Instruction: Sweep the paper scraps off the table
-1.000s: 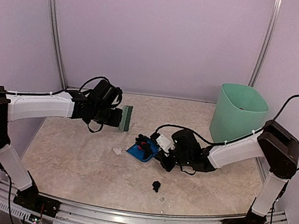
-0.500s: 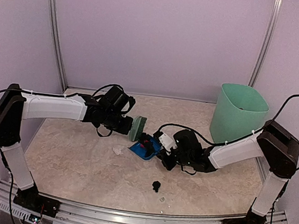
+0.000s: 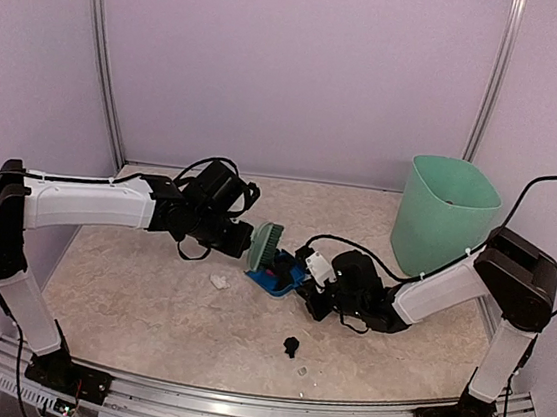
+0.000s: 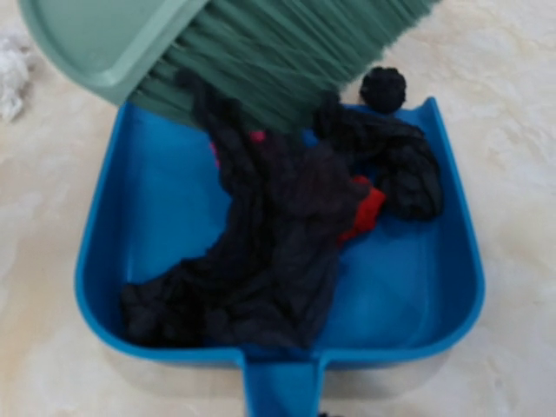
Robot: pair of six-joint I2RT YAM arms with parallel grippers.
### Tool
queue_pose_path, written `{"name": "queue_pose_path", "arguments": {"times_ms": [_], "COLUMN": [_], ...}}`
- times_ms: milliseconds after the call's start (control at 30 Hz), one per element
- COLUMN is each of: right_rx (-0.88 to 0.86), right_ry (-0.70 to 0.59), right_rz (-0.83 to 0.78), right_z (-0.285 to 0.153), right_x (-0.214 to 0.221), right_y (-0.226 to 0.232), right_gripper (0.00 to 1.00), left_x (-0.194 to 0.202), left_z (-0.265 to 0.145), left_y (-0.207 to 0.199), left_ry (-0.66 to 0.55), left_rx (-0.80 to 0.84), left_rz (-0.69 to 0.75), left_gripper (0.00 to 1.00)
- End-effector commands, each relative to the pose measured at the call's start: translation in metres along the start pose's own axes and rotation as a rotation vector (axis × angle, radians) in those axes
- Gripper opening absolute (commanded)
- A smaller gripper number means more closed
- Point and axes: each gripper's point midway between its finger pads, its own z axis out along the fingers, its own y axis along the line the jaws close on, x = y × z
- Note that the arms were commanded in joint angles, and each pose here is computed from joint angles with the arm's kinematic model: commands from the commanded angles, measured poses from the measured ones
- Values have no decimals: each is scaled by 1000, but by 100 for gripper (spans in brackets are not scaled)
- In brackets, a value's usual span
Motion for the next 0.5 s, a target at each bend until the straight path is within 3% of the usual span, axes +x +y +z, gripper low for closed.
{"name": "queue_pose_path", "arguments": {"times_ms": [0, 200, 467], "right_rx": [24, 43, 47], "right_ry": [-22, -78, -159], "right_rz": [13, 3, 21], "right_z": [-2, 0, -1], "right_x": [10, 11, -3], "right_y": [-7, -10, -10], "right_gripper": [0, 0, 0], "left_x": [-21, -35, -39], "left_z": [-25, -54, -103], "left_y": [1, -1, 37], "left_ry": [-84, -175, -316], "left_rx": [-48, -55, -164], "left_rz": [-5, -8, -88], "left_gripper": [2, 2, 2]}}
